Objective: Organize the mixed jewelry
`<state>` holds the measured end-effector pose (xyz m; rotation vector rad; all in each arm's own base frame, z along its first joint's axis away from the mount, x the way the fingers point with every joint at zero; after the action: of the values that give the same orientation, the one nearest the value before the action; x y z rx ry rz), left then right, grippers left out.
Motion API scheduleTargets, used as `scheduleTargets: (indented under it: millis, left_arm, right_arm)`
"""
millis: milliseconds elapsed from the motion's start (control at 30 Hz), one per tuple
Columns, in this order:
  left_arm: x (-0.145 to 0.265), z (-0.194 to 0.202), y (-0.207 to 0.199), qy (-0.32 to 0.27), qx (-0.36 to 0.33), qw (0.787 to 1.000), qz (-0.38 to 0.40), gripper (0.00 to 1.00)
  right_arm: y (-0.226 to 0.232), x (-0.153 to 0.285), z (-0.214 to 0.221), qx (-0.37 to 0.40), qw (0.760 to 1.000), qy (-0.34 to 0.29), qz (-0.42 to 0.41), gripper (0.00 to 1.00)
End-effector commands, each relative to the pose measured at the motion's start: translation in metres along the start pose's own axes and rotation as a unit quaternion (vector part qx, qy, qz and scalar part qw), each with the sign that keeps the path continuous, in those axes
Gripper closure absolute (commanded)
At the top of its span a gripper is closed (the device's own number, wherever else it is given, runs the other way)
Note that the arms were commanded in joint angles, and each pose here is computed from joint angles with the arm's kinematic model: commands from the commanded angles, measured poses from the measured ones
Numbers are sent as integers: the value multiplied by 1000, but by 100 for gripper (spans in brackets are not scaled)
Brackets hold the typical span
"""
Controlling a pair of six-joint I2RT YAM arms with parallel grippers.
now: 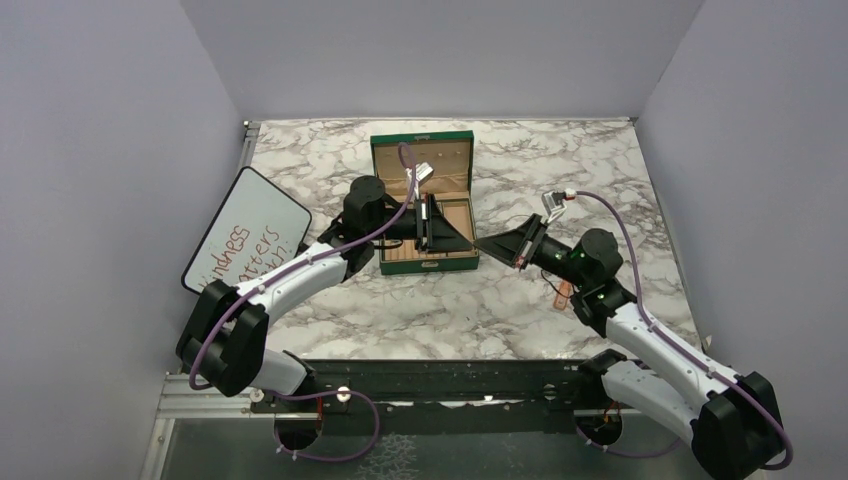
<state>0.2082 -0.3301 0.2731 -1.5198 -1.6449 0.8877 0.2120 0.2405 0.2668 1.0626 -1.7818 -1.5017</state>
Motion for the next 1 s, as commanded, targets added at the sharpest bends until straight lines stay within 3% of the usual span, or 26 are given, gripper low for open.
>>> scheduleTargets:
  millis: [0,200,367,433,533,733,867,967]
  left_arm:
    - [6,-2,-1,-17,-14,1000,-1,77]
    - [18,-6,16,-52,-25,998,-34,43]
    - [39,-11,51,-82,-49,988,-119,28]
    - [55,-26,72,-94,-81,969,-214,24]
    - [93,-49,90,-104,-137,912,-372,18]
    - [150,-93,87,-165,-230,810,-514,11]
    - [169,-99,95,-167,-252,770,-561,10]
    - [171,-96,103,-157,-252,767,-568,10]
  right_arm:
    - [8,-1,-6,29,1000,-10,1,99]
    - [-16,0,-14,62,995,-21,75,99]
    - [-43,-1,-26,96,983,-30,153,99]
    - [-53,-1,-33,103,977,-38,182,99]
    - [-68,-2,-38,105,969,-42,218,99]
    - [-94,-16,-37,118,945,-38,301,99]
    - [-110,-32,-33,137,925,-38,353,99]
    - [-118,-48,-29,153,911,-39,381,100]
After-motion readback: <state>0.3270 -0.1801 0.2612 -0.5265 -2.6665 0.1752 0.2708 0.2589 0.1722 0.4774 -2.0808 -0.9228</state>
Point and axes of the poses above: each gripper's point midway between its finger pads, its own x axis back along the fingers, its own y axis along the line the jaws close on, z = x × y, the point moved 1 cm from there along x, back along the fingers, and after that the axes turned 12 degrees about -x, right-handed, at the moved point
